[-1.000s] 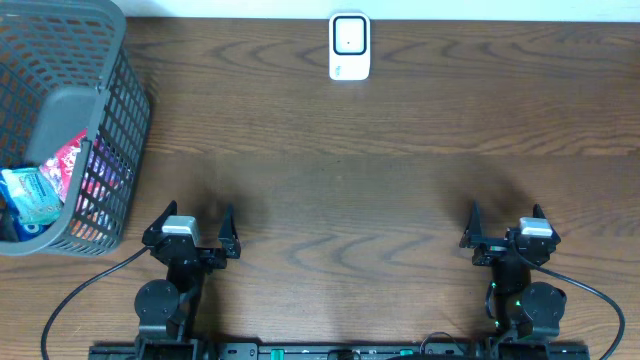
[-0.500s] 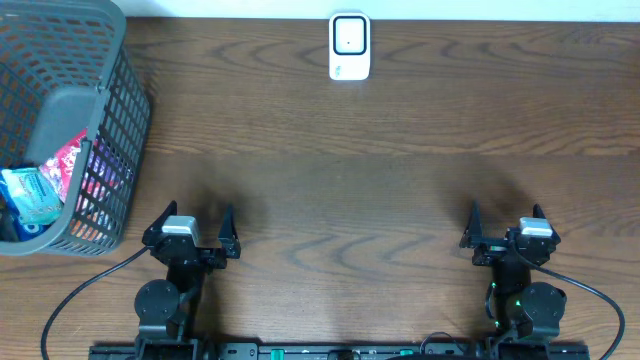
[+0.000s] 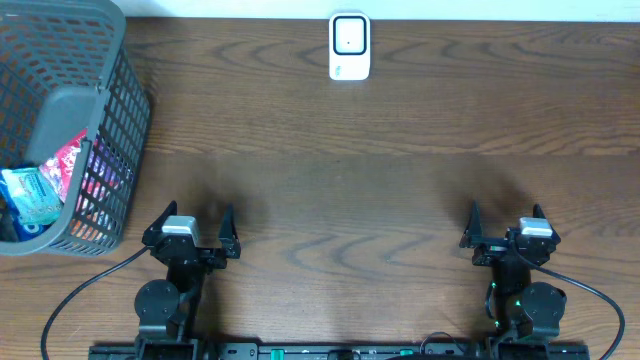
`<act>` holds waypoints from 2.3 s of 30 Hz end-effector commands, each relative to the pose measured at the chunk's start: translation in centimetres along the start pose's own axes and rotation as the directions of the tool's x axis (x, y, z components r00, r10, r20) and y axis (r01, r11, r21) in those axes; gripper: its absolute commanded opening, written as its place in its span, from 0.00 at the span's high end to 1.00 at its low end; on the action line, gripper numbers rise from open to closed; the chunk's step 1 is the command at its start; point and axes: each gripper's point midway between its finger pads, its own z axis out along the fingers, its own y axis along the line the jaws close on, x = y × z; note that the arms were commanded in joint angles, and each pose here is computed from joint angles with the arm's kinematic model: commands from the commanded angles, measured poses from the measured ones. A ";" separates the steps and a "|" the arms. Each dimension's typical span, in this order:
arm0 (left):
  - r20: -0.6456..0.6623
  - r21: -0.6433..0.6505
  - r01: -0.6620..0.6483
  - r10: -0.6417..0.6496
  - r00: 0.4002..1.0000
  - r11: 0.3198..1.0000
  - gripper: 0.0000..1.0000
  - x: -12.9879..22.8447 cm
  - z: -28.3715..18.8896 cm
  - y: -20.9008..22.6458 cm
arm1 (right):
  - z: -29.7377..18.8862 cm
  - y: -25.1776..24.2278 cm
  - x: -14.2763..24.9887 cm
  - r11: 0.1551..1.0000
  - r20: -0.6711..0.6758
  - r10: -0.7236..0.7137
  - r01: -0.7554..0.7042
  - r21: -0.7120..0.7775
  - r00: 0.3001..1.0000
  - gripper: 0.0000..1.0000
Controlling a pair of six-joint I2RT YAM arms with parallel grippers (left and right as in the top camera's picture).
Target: Scan the item barcode
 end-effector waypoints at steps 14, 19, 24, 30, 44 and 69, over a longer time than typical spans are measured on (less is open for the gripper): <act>-0.046 0.016 0.012 -0.011 0.999 1.000 0.02 1.5 0.1 -0.2 | 0.0 0.3 0.1 1.000 -0.003 0.017 -0.017 -0.013 1.000 0.01; -0.046 0.016 0.012 -0.011 0.999 1.000 0.02 1.5 0.1 -0.2 | 0.0 0.3 0.1 1.000 -0.003 0.017 -0.017 -0.013 1.000 0.01; -0.046 0.017 0.012 -0.011 0.999 1.000 0.02 1.5 0.1 -0.2 | 0.0 0.3 0.1 1.000 -0.003 0.017 -0.017 -0.013 1.000 0.01; -0.046 0.016 0.012 -0.011 0.999 1.000 0.02 1.5 0.1 -0.2 | 0.0 0.3 0.1 1.000 -0.003 0.017 -0.017 -0.013 1.000 0.01; -0.039 0.351 0.038 -0.026 0.999 0.936 0.02 0.8 -1.0 -6.1 | 0.0 0.3 0.1 1.000 -0.003 0.017 -0.017 -0.013 1.000 0.01; 0.440 0.417 -0.111 -0.094 0.893 0.902 0.02 -22.3 -8.9 -9.0 | 0.0 0.3 0.1 1.000 -0.003 0.017 -0.017 -0.013 1.000 0.01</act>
